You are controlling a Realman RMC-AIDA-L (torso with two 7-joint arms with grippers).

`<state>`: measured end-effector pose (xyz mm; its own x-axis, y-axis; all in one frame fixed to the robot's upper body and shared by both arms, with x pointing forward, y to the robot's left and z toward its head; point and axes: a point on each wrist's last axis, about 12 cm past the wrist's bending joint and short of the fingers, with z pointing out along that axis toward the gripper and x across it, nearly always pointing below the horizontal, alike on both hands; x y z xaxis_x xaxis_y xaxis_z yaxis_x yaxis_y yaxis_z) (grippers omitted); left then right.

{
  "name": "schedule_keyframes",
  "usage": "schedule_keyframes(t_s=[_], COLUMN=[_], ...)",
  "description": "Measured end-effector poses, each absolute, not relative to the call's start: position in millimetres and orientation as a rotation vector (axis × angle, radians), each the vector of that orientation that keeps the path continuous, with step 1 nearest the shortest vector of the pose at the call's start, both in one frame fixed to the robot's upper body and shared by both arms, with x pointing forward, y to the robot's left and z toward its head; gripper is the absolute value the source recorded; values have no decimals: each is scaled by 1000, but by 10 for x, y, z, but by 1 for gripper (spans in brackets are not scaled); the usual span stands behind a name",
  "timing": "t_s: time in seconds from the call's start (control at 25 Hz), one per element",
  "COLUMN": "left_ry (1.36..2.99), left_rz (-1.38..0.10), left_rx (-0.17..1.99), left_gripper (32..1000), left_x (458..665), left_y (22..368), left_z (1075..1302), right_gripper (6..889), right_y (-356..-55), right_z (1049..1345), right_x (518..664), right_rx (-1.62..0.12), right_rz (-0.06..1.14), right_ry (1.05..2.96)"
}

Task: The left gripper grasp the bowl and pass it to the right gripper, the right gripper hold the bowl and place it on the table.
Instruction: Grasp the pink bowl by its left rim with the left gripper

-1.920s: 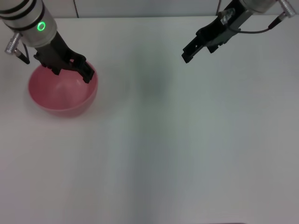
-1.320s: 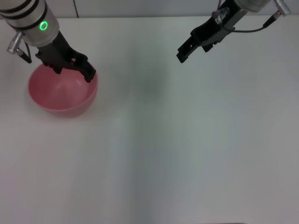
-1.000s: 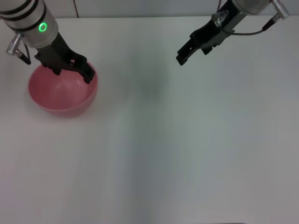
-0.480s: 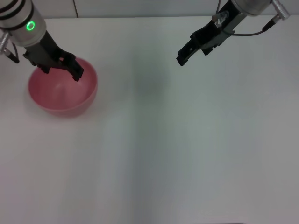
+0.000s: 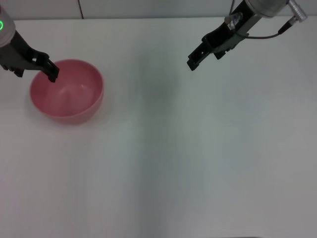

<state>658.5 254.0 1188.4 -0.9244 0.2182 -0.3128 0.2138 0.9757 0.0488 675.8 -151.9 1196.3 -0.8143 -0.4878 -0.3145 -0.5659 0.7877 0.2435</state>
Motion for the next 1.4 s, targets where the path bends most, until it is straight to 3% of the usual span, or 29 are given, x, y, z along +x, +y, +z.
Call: schedule_keyframes(t_s=[1.4], left_ry=[2787], left_rz=[34], left_rx=[237], left_gripper=[835], left_x=[6641], left_y=[2696], left_z=[11481], right_gripper=[860], right_y=[-1494], right_z=[11971], right_x=[6766], right_rx=[-820], right_rz=[490], right_ry=[2733])
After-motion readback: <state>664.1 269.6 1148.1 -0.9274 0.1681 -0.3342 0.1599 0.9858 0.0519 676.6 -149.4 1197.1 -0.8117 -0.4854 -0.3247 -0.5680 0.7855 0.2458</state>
